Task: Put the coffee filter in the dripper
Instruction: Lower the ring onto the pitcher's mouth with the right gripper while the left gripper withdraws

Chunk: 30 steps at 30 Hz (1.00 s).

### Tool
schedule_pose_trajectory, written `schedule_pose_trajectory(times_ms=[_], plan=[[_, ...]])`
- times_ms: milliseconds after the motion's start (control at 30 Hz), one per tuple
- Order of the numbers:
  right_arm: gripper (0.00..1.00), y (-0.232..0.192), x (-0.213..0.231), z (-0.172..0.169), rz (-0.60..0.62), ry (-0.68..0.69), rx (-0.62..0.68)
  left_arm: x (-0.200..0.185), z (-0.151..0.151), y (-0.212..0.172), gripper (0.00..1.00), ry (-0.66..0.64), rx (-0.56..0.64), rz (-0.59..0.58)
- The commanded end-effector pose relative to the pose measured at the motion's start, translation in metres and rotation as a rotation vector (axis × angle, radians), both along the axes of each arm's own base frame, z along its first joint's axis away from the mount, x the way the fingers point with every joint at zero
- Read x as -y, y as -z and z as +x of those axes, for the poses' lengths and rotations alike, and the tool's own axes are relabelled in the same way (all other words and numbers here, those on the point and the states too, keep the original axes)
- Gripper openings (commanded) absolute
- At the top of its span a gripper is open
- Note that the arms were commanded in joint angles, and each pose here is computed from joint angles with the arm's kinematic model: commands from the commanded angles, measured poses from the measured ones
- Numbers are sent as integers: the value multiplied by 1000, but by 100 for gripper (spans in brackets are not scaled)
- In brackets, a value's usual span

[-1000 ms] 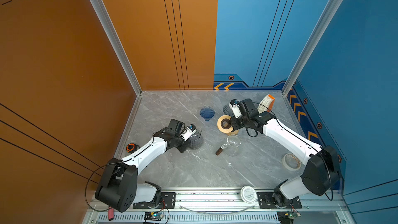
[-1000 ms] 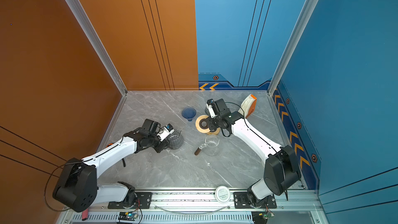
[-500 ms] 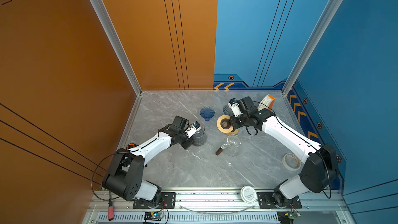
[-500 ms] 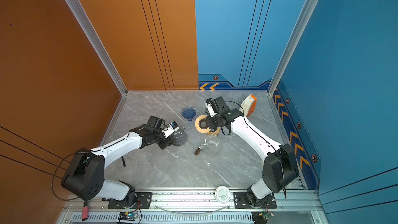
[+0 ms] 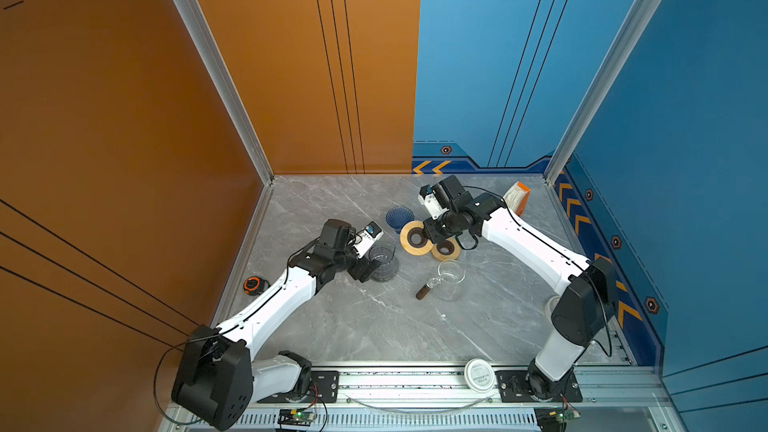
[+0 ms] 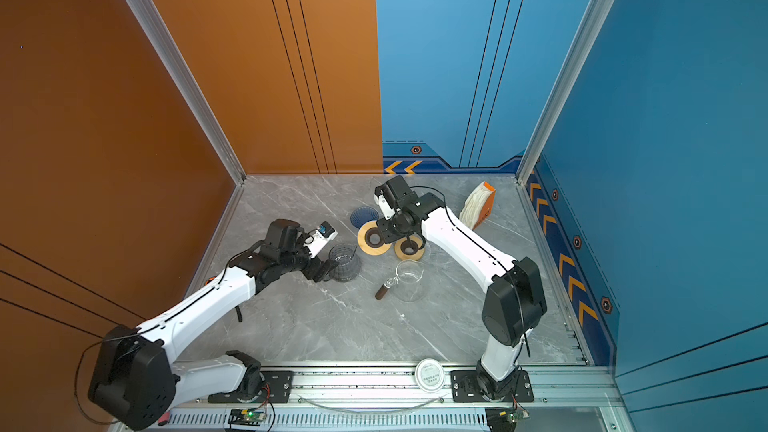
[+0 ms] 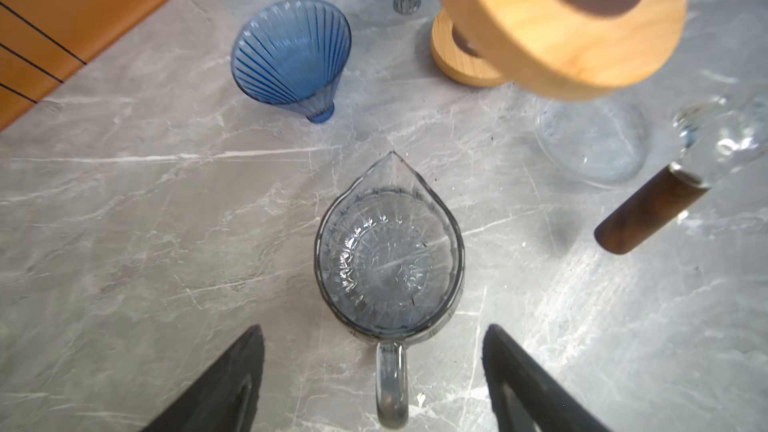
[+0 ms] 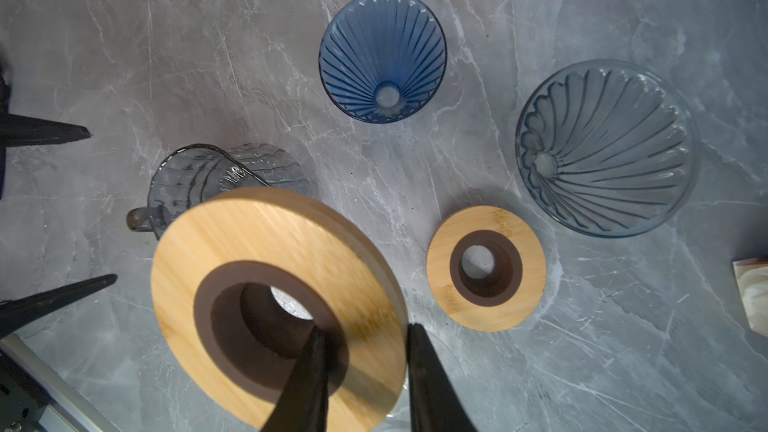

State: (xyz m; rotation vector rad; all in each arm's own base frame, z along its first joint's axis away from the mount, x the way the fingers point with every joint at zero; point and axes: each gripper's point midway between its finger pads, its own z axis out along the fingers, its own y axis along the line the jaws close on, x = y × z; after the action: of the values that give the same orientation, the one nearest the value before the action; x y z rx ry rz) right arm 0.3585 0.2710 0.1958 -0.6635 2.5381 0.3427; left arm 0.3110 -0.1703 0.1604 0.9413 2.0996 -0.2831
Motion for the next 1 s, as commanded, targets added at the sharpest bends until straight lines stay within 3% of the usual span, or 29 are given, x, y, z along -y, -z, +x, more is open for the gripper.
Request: schedule_pose_trajectory(times_ms=[0, 100, 267, 400, 600, 967], plan=[[0, -6, -10, -7, 3, 20, -50, -18, 3, -14, 88, -98, 41, -14], [0, -5, -27, -6, 17, 0, -58, -34, 3, -22, 99, -171, 58, -38], [0, -4, -36, 3, -17, 39, -66, -72, 4, -20, 98, -368, 49, -144], [0, 2, -61, -6, -12, 16, -82, -93, -3, -9, 98, -457, -4, -164], [0, 10, -78, -4, 16, 38, -131, -107, -8, -2, 98, -529, -33, -164], [0, 37, -95, -1, 33, 102, -227, -102, -9, 1, 98, -512, -26, -171]])
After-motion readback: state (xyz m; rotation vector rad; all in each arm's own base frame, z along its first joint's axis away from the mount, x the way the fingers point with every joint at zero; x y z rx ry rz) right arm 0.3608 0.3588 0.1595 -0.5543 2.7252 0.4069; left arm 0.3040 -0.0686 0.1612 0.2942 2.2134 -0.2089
